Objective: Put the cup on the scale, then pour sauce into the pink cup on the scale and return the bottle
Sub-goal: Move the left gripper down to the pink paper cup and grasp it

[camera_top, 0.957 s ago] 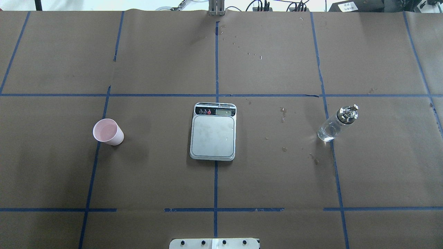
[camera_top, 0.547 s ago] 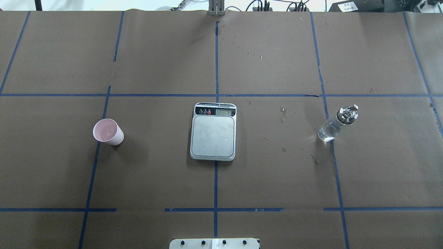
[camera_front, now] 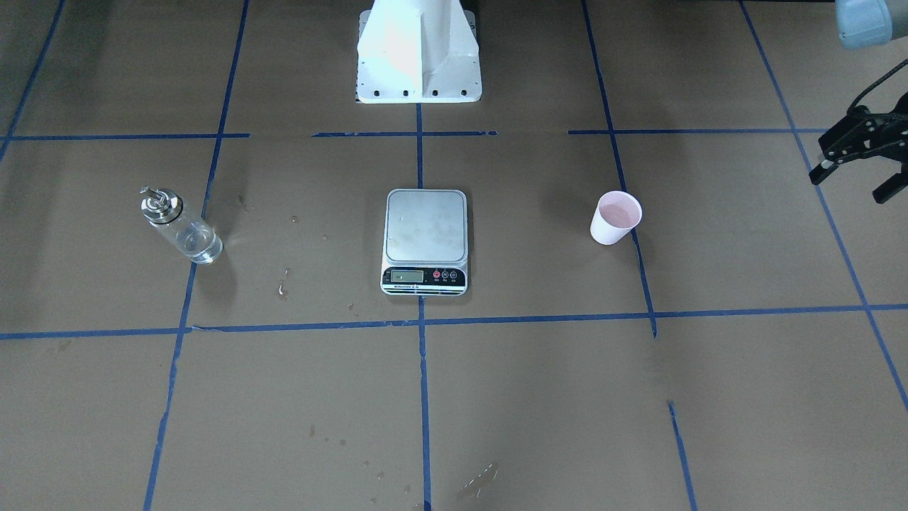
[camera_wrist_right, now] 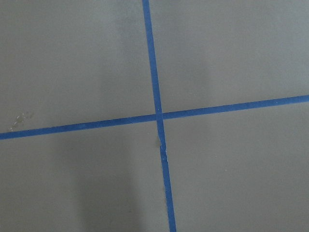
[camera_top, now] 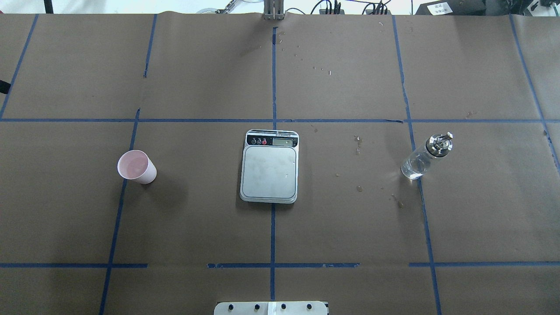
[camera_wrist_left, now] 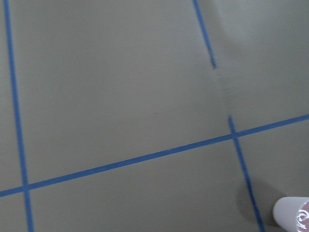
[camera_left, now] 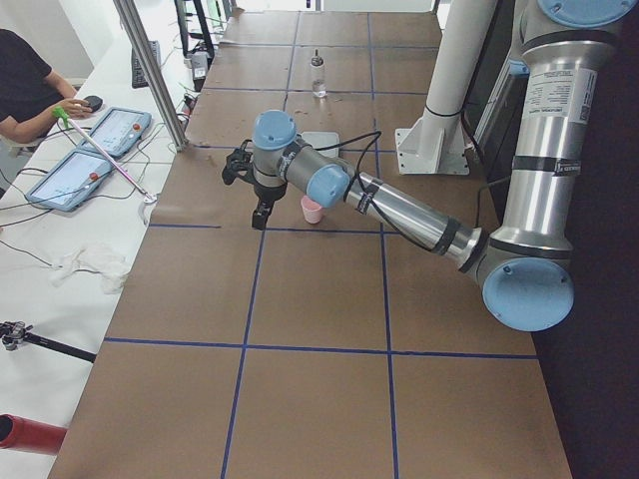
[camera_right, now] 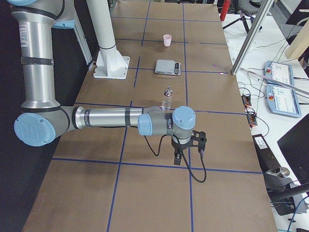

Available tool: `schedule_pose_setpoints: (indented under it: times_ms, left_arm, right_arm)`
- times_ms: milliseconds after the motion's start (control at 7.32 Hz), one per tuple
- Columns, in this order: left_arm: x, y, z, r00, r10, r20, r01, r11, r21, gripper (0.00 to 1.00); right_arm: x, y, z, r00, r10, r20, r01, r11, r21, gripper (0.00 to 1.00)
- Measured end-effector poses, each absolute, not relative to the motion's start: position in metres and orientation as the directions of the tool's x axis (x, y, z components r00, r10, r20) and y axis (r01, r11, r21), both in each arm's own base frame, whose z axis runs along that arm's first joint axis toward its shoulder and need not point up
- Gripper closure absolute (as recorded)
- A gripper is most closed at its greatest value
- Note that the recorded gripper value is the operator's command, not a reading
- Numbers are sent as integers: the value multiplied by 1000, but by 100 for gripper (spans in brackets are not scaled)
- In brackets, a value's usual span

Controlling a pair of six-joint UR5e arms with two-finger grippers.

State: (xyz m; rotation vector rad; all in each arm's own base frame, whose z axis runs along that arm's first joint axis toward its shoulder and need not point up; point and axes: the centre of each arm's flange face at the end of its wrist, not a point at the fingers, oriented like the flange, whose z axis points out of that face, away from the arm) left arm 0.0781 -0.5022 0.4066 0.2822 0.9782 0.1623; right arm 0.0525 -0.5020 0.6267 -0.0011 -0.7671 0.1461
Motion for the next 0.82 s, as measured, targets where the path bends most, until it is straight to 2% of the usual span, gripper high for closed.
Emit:
schedule_pose_setpoints:
  times_ms: [410,820]
  left_arm:
    - [171,-472,379,549,22,-835,79,994,78,0]
    - [251,-444,375,591,-136,-796,187,982,-29,0]
  right_arm:
    - [28,-512,647,711,78,698,-96,995,-13,0]
    - [24,-514,638,679,67,731,-100,995,2,0]
